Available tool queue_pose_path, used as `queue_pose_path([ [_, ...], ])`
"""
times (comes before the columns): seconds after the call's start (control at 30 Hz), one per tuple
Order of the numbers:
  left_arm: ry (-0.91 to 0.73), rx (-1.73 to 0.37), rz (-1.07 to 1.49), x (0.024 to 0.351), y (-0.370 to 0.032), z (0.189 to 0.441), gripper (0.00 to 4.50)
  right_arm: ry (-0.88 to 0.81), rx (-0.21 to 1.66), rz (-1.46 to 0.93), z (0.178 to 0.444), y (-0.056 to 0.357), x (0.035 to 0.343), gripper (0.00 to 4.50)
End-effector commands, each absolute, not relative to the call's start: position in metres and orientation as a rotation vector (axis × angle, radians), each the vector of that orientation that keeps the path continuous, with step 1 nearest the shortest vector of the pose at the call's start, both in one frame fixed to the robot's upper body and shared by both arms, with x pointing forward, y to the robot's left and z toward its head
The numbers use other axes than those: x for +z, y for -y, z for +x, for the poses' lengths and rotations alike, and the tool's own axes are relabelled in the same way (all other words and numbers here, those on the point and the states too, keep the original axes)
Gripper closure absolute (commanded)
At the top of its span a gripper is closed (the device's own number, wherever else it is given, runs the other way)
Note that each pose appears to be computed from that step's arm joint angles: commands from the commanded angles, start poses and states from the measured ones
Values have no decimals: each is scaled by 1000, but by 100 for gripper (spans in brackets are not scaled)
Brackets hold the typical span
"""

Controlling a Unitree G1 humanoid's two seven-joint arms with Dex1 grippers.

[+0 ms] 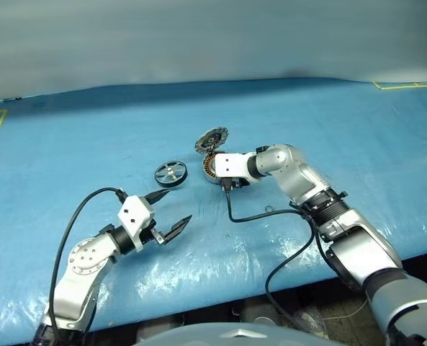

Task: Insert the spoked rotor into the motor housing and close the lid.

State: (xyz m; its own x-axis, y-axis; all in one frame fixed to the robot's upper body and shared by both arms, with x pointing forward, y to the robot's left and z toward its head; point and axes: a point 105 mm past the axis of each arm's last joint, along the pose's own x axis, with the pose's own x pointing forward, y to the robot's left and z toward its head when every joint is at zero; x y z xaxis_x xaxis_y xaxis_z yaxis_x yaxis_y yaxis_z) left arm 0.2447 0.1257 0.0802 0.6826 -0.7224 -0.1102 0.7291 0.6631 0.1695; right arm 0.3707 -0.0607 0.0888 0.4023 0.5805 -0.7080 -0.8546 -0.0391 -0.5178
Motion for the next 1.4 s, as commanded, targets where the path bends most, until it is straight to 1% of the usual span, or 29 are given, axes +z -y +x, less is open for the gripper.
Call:
queue_pose_path([
  [0.03, -6, -826, 210, 85, -122, 244, 0, -283, 1222, -1048, 357, 46, 98, 192],
  [0.1, -6, -829, 203, 85, -122, 244, 0, -291, 1231, -1012, 350, 42, 101, 192],
  [0.2, -9, -835, 211, 84, -121, 244, 0, -263, 1206, -1089, 340, 40, 99, 192],
  [0.23, -9, -834, 205, 84, -121, 244, 0, -276, 1226, -1086, 332, 39, 96, 192],
  [0.3, -11, -838, 198, 84, -120, 243, 0, -296, 1306, -1041, 307, 34, 91, 192],
  [0.37, -17, -845, 194, 83, -119, 242, 0, -309, 1332, -1040, 293, 34, 87, 192],
  [0.5, -34, -865, 197, 81, -117, 241, 0, -341, 1383, -1043, 270, 33, 78, 192],
  [0.6, -32, -875, 197, 81, -115, 241, 0, -363, 1402, -1039, 261, 34, 76, 192],
  [0.83, -21, -899, 197, 83, -110, 244, 0, -364, 1329, -1008, 271, 33, 84, 192],
  [1.1, -25, -901, 200, 82, -110, 246, 0, -377, 1308, -953, 272, 32, 87, 192],
  [1.37, -27, -900, 200, 80, -110, 247, 0, -396, 1183, -868, 290, 28, 94, 192],
  [1.4, -27, -901, 200, 80, -110, 246, 0, -400, 1176, -867, 290, 28, 94, 175],
])
